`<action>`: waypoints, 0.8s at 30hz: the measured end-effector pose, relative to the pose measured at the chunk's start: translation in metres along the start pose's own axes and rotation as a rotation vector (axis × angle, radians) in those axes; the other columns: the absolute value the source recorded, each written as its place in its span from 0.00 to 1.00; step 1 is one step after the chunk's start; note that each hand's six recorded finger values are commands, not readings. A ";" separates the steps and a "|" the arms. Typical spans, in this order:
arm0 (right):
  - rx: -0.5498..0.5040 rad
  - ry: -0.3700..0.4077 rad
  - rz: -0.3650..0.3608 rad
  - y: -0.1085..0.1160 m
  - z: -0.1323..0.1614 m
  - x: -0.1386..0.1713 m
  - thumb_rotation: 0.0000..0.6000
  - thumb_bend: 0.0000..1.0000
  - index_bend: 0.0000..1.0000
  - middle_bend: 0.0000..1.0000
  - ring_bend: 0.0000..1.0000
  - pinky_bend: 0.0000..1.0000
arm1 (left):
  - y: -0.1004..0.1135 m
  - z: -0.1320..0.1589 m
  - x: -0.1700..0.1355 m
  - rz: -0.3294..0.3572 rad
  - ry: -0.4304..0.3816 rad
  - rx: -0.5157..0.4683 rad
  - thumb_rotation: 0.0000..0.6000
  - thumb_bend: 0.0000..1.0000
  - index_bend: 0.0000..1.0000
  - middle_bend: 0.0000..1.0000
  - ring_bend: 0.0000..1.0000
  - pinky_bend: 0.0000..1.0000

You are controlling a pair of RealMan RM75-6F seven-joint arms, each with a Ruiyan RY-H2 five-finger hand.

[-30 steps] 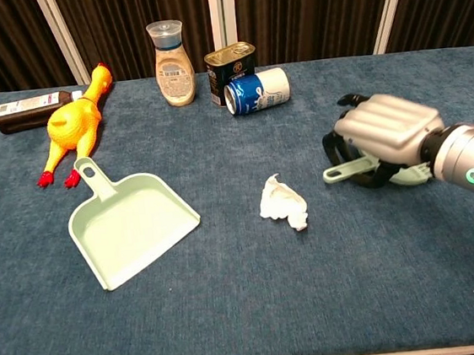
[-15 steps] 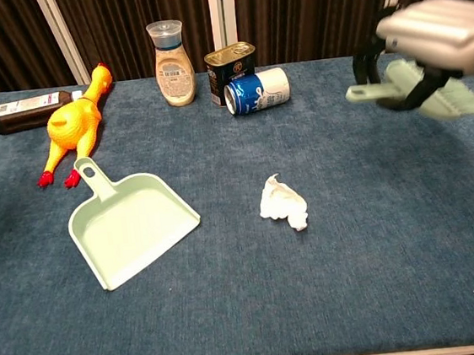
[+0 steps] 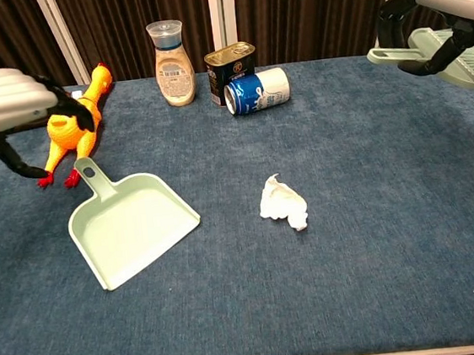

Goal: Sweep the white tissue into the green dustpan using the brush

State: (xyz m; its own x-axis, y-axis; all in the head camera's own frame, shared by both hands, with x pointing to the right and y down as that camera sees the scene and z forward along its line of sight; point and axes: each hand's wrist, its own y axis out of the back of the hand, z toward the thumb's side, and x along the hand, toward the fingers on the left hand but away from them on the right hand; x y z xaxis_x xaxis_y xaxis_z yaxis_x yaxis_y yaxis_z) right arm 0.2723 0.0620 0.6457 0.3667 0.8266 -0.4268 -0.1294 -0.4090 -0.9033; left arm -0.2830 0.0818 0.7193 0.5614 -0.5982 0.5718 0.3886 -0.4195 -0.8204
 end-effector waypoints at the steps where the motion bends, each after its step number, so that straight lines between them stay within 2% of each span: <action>1: -0.002 -0.001 0.001 0.000 0.000 0.000 1.00 0.35 0.70 0.59 0.28 0.00 | 0.000 0.003 0.004 -0.005 -0.015 0.011 1.00 0.16 0.28 0.28 0.25 0.16; 6: -0.009 -0.007 0.006 -0.003 -0.003 0.001 1.00 0.35 0.70 0.59 0.28 0.00 | -0.005 0.017 0.022 -0.055 -0.074 0.075 1.00 0.16 0.30 0.29 0.25 0.16; 11: -0.015 -0.016 0.013 -0.007 -0.008 0.002 1.00 0.35 0.70 0.59 0.28 0.00 | -0.014 0.022 0.032 -0.095 -0.083 0.090 1.00 0.16 0.36 0.35 0.25 0.16; 24: -0.027 -0.027 0.024 -0.016 -0.013 0.001 1.00 0.35 0.70 0.59 0.29 0.00 | -0.021 0.021 0.032 -0.067 -0.067 0.070 1.00 0.16 0.42 0.41 0.31 0.21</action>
State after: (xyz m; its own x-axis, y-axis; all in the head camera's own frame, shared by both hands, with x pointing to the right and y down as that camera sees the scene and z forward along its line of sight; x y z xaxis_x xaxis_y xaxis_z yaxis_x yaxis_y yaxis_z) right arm 0.2868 0.0648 0.6606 0.3390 0.8262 -0.4500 -0.1129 -0.4391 -0.8913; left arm -0.2577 0.0857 0.7545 0.5794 -0.5222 0.6258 0.4754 -0.4071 -0.7799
